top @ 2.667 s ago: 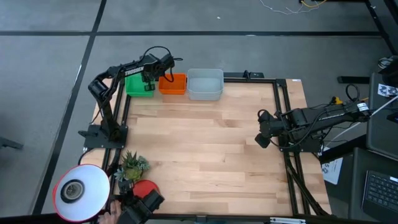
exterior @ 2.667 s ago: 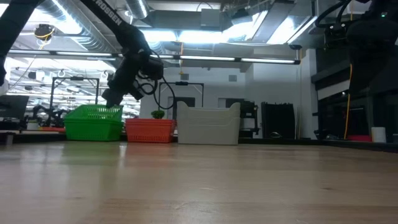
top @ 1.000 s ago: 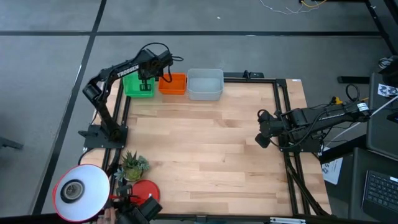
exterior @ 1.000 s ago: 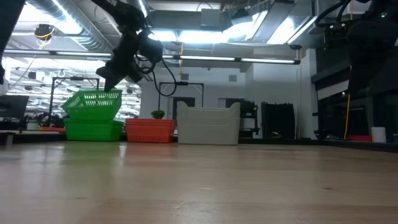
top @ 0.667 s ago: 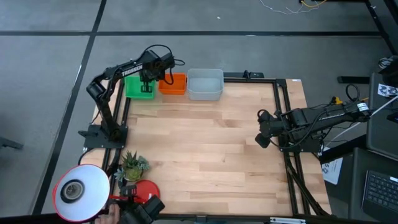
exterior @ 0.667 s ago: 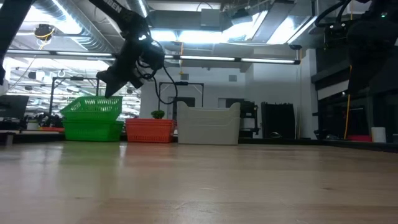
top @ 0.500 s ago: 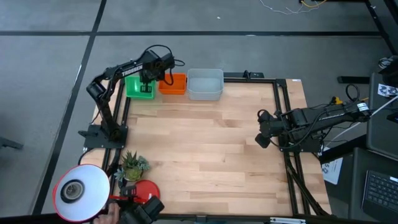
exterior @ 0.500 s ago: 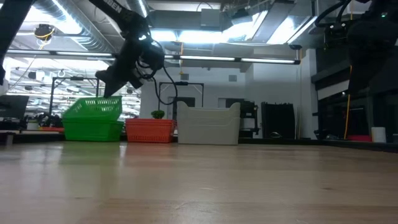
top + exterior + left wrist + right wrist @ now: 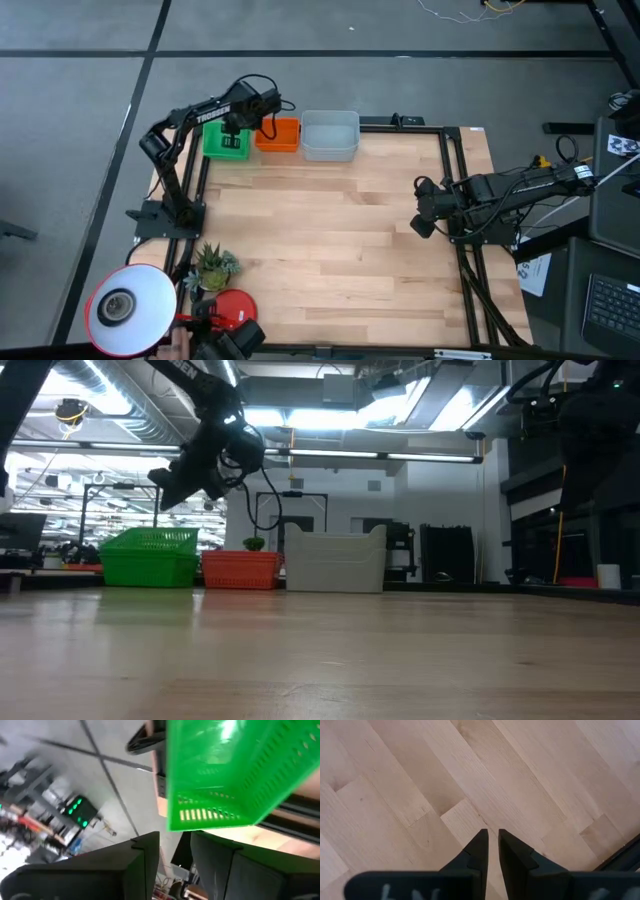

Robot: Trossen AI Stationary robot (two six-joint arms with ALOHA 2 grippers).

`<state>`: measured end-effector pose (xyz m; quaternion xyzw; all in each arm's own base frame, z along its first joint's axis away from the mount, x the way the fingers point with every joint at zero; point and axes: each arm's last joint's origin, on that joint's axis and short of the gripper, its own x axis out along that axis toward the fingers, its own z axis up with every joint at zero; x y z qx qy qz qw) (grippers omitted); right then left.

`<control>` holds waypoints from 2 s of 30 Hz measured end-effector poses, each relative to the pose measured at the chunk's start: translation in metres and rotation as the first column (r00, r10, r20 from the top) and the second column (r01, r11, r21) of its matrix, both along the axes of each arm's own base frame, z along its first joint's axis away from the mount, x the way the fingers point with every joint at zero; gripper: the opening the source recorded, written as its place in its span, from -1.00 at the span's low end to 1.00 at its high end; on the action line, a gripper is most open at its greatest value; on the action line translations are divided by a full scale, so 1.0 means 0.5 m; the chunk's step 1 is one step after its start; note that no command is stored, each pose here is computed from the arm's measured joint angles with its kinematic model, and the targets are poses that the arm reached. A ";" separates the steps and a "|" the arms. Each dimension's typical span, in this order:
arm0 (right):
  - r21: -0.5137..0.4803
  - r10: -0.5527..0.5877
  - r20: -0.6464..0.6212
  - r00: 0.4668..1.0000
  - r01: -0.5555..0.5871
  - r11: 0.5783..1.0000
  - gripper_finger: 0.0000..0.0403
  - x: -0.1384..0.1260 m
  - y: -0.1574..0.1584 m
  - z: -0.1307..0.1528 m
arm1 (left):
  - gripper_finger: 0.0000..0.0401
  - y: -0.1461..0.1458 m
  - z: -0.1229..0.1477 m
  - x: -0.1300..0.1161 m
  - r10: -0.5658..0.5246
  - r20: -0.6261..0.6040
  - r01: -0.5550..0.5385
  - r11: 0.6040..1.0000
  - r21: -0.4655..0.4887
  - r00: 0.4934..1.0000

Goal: Stack baskets by color
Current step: Stack the bottom green bin on the top green bins

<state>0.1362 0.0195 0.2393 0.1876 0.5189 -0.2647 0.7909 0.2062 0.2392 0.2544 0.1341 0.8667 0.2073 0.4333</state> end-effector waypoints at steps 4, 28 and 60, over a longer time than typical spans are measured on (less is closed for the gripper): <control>-0.004 -0.001 0.001 1.000 0.001 1.000 -0.78 0.000 0.000 0.000 | -0.49 0.009 0.002 0.012 0.057 0.075 -0.069 0.984 0.166 0.996; -0.011 0.015 -0.003 1.000 -0.015 1.000 -0.78 0.000 0.000 0.000 | -0.50 -0.021 -0.094 0.018 0.153 0.180 -0.208 0.914 0.348 0.972; 0.046 0.005 -0.003 1.000 -0.005 0.999 -0.78 0.000 0.003 0.000 | -0.50 -0.087 -0.179 -0.013 0.102 0.069 -0.098 0.993 -0.061 0.992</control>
